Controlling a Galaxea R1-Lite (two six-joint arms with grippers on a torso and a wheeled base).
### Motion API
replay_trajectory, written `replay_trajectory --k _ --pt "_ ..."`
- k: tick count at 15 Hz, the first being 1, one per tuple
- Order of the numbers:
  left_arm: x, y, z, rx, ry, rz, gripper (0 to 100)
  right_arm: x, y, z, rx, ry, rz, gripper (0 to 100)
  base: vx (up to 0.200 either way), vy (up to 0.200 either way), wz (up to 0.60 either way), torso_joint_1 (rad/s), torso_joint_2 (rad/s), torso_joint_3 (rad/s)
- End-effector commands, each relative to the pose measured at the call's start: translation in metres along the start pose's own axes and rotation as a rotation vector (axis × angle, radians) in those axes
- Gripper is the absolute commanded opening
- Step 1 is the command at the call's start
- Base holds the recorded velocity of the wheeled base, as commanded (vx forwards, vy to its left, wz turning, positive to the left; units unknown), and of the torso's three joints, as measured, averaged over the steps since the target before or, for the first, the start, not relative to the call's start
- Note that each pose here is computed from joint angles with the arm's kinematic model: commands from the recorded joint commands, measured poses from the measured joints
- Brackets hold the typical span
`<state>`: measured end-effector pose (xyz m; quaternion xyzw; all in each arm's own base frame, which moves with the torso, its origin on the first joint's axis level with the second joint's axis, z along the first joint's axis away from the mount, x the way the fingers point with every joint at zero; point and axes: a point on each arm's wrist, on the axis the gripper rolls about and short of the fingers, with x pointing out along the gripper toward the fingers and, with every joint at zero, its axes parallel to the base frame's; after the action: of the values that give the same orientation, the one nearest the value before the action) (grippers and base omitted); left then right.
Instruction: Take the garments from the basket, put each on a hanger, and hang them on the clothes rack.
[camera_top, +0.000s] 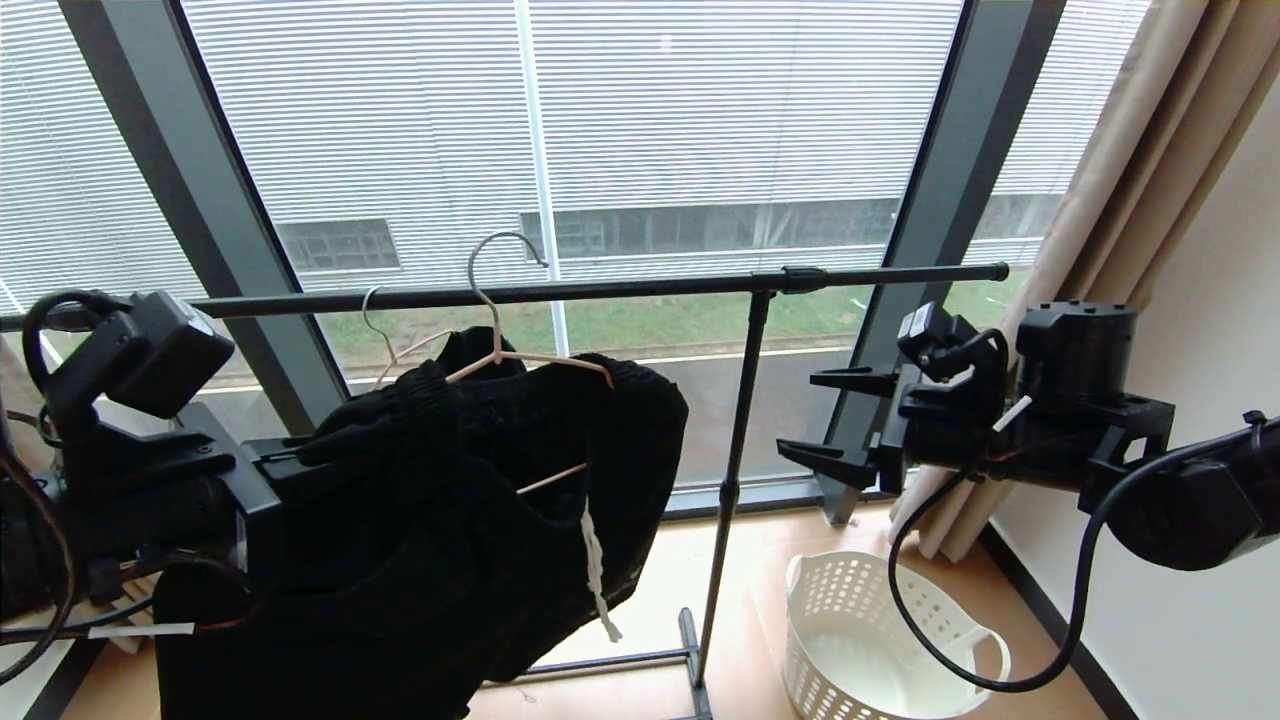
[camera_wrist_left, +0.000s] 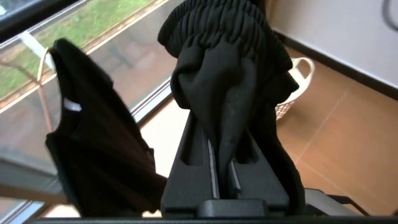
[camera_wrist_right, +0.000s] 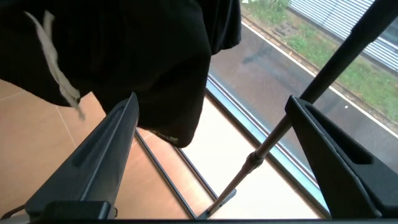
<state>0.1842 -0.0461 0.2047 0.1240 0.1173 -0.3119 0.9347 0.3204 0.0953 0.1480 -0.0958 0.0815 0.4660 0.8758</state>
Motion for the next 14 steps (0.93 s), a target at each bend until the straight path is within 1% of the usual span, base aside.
replay_trajectory --k 1,2,3,6,7,8,9,12,14 --pt "0.012 -0.004 -0.007 -0.009 0.052 -0.008 0 -0.003 0.002 0.005 -0.012 -0.013 -0.002 100 0.000 0.000 0.00 0.000 0.00 0.000" --pt "0.018 -0.005 -0.010 -0.013 0.077 0.003 0 -0.003 0.001 0.005 -0.011 -0.012 -0.002 100 0.000 0.000 0.00 0.000 0.00 0.000" --pt "0.025 -0.005 -0.011 -0.033 0.090 0.007 0 -0.003 0.001 0.005 -0.012 -0.012 -0.002 100 0.000 0.000 0.00 0.000 0.00 0.000" --pt "0.046 -0.005 -0.012 -0.082 0.098 0.055 0 -0.002 0.001 0.005 -0.012 -0.013 -0.004 100 0.000 0.000 0.00 0.000 0.00 0.000" --pt "0.061 -0.003 -0.015 -0.104 0.098 0.087 0 -0.002 0.001 0.005 -0.012 -0.012 -0.003 100 0.000 0.000 0.00 0.000 0.00 0.000" --pt "0.064 -0.003 -0.016 -0.112 0.096 0.094 0 -0.002 0.001 0.005 -0.012 -0.012 -0.003 100 0.000 0.000 0.00 0.000 0.00 0.000" --pt "0.077 0.000 -0.016 -0.139 0.077 0.109 0 -0.002 0.001 0.004 -0.010 -0.009 -0.004 100 0.000 0.000 0.00 0.000 0.00 0.000" --pt "0.091 0.003 -0.010 -0.182 0.073 0.160 0 -0.001 0.001 0.003 -0.008 -0.007 -0.003 100 0.000 0.000 0.00 0.000 0.00 0.000" --pt "0.098 0.005 -0.010 -0.190 0.076 0.163 0 -0.001 0.001 0.003 -0.007 -0.005 -0.003 100 0.000 0.000 0.00 0.000 0.00 0.000"
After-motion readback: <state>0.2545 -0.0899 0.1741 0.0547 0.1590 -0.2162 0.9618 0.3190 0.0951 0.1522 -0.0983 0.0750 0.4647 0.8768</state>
